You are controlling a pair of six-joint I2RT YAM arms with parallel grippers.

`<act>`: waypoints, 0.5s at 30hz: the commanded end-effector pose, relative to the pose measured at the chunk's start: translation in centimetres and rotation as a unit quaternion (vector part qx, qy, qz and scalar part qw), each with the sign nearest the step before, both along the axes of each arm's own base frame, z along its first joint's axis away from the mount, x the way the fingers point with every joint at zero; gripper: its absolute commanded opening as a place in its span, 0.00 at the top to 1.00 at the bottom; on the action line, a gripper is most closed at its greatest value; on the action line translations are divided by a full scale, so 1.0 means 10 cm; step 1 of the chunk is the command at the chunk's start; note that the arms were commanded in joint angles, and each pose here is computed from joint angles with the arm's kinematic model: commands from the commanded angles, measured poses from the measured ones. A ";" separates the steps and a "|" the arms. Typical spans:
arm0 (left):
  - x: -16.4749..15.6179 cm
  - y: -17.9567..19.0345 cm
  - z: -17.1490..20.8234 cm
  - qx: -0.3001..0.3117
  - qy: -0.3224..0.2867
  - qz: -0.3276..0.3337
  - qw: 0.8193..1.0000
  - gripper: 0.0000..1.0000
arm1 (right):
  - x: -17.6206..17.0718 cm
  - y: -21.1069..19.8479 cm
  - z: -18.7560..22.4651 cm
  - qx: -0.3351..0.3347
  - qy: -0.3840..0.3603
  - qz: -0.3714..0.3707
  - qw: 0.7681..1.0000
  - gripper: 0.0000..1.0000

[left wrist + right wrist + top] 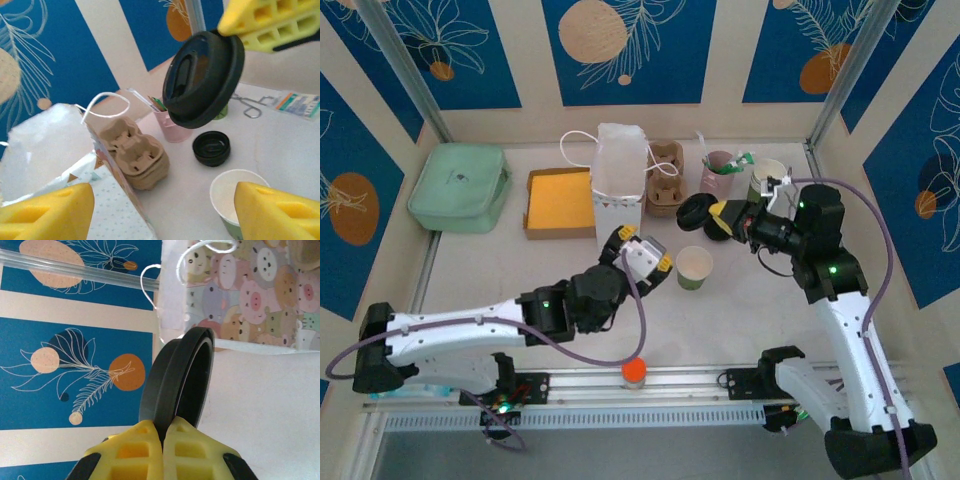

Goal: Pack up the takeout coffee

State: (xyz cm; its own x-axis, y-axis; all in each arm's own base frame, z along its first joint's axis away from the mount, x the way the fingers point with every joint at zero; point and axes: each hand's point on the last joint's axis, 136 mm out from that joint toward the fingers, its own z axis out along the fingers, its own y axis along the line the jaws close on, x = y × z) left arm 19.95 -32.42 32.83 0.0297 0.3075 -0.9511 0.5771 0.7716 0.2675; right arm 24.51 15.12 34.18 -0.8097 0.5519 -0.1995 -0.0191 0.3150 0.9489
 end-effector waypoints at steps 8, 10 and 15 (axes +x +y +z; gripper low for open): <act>0.02 0.12 -0.48 -0.112 0.199 -0.075 0.971 0.28 | -0.18 0.01 -0.50 0.028 0.021 0.043 0.998 1.00; 0.04 0.12 -0.55 -0.115 0.211 -0.072 0.968 0.29 | -0.20 0.02 -0.61 0.023 0.025 0.049 0.998 1.00; 0.08 0.10 -0.68 -0.123 0.231 -0.067 0.963 0.29 | -0.19 0.04 -0.88 0.020 0.037 0.057 0.998 1.00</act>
